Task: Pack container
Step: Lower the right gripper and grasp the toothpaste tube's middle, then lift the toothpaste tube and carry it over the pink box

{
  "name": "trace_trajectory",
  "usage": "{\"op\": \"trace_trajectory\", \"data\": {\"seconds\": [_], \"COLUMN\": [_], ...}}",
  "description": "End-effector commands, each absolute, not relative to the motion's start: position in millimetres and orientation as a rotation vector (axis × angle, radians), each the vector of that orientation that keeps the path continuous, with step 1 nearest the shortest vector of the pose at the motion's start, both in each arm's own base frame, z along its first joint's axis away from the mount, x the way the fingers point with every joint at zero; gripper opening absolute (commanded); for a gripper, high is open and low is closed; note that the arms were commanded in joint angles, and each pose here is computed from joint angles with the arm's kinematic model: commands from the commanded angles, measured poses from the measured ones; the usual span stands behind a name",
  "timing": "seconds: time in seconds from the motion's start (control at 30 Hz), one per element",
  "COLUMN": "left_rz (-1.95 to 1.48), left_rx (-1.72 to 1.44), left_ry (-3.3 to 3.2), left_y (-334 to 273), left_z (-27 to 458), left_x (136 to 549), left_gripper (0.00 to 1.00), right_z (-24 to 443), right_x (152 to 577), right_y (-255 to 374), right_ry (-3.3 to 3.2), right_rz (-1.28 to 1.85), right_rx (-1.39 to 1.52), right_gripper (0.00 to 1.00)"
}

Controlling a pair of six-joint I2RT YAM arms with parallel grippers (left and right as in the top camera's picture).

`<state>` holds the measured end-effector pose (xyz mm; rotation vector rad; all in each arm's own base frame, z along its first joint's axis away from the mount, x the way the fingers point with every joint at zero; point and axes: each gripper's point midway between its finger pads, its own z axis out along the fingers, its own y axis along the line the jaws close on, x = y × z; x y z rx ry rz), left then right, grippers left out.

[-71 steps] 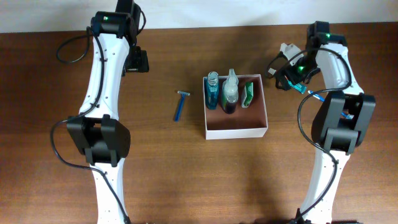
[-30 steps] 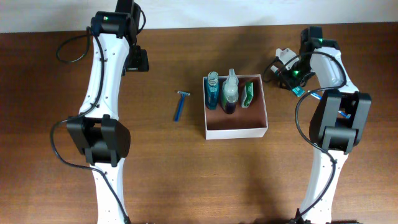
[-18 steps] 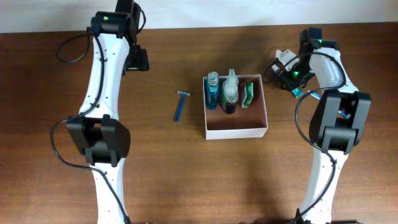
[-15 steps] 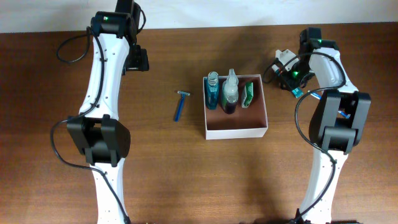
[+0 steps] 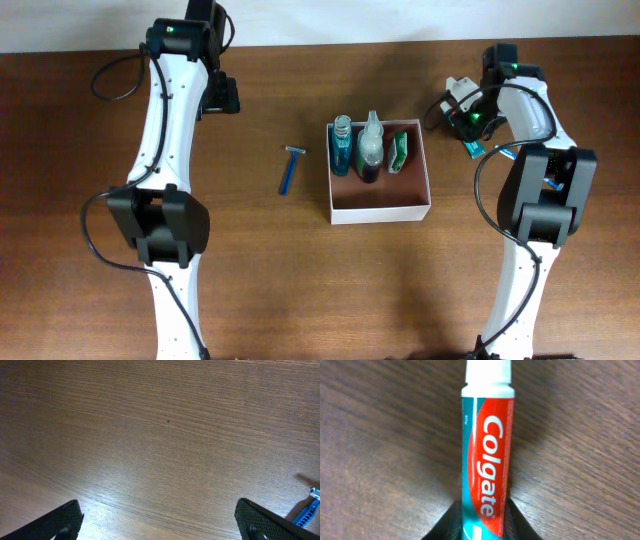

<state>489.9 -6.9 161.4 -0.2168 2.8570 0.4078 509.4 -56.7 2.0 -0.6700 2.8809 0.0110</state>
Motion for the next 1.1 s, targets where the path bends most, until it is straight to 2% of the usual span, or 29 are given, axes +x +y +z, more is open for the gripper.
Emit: {"op": "trace_trajectory", "data": {"seconds": [0.0,0.33,0.6,0.9,1.07], "left_rz": [0.427,0.427,0.427,0.423,0.423], "left_rx": [-0.209,-0.209,-0.209,-0.210,-0.210], "left_ry": [2.845,2.845,2.845,2.837,2.837], "left_y": [-3,-3,-3,-3,-3], "left_z": [166,166,166,167,167], "left_x": [490,490,490,492,492], "left_gripper": [0.99,0.99,0.99,0.99,1.00], "right_z": [-11,16,73,143,161], "right_x": [506,516,517,497,478], "right_y": [-56,-54,-48,-11,13], "right_ry": [2.937,2.929,2.932,2.920,2.966], "right_rz": [0.019,0.046,0.106,0.234,0.259], "right_rx": [-0.541,-0.408,-0.228,-0.285,-0.261], "right_gripper": [0.21,0.18,0.16,0.16,0.16]}}
